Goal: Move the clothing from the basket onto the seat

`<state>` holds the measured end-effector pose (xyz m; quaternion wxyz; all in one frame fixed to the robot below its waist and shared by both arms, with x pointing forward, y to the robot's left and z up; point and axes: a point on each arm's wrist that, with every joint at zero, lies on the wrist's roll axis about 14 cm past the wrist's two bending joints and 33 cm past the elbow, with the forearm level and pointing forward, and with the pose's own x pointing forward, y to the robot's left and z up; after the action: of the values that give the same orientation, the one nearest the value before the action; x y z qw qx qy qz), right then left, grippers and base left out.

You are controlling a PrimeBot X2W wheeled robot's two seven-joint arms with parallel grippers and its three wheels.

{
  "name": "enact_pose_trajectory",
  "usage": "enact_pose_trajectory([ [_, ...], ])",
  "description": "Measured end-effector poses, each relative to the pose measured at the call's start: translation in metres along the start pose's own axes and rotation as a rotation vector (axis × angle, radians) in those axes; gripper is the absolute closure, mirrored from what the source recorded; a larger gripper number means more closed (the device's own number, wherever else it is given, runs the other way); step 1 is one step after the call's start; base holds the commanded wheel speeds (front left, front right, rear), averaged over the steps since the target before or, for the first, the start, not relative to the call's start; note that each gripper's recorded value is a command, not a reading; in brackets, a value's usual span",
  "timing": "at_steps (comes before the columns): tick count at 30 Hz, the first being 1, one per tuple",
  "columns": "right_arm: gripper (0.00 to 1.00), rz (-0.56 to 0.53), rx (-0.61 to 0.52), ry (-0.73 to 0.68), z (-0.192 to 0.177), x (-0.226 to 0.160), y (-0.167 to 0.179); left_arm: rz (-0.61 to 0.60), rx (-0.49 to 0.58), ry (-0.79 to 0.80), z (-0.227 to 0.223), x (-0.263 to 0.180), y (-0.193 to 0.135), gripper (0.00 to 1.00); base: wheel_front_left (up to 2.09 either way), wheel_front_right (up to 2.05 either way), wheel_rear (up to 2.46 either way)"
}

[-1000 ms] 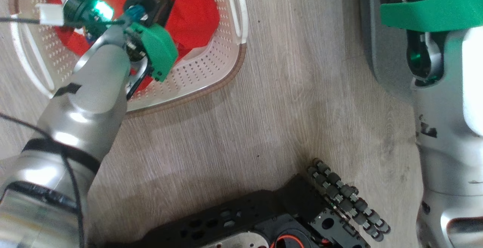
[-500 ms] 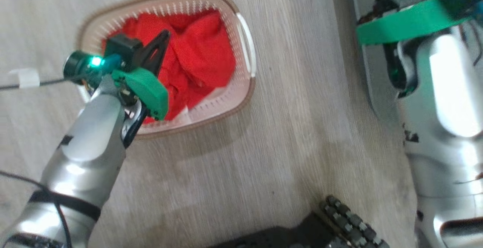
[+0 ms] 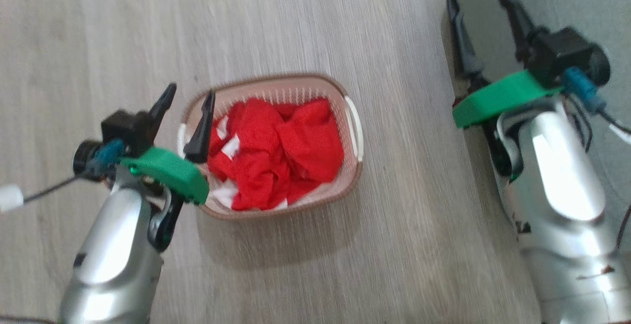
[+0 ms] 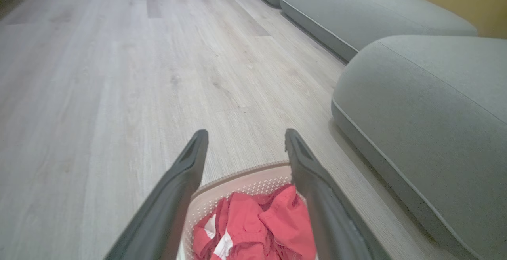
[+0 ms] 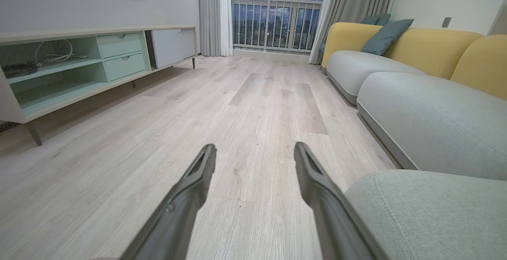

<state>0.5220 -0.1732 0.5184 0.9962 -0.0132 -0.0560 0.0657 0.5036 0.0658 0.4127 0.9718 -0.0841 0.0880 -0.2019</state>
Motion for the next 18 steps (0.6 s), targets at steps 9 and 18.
enact_pose_trajectory([
  [9, 0.00, 0.003, 0.018, -0.049, 0.035, -0.031, 0.010, 0.179, 0.025, -0.172, 0.063, -0.064, 0.033, 0.00, 0.00, 0.00, 0.00],
  [18, 0.00, -0.003, 0.022, -0.101, 0.061, -0.055, 0.013, 0.302, 0.052, -0.275, 0.094, -0.114, 0.052, 0.00, 0.00, 0.00, 0.00],
])
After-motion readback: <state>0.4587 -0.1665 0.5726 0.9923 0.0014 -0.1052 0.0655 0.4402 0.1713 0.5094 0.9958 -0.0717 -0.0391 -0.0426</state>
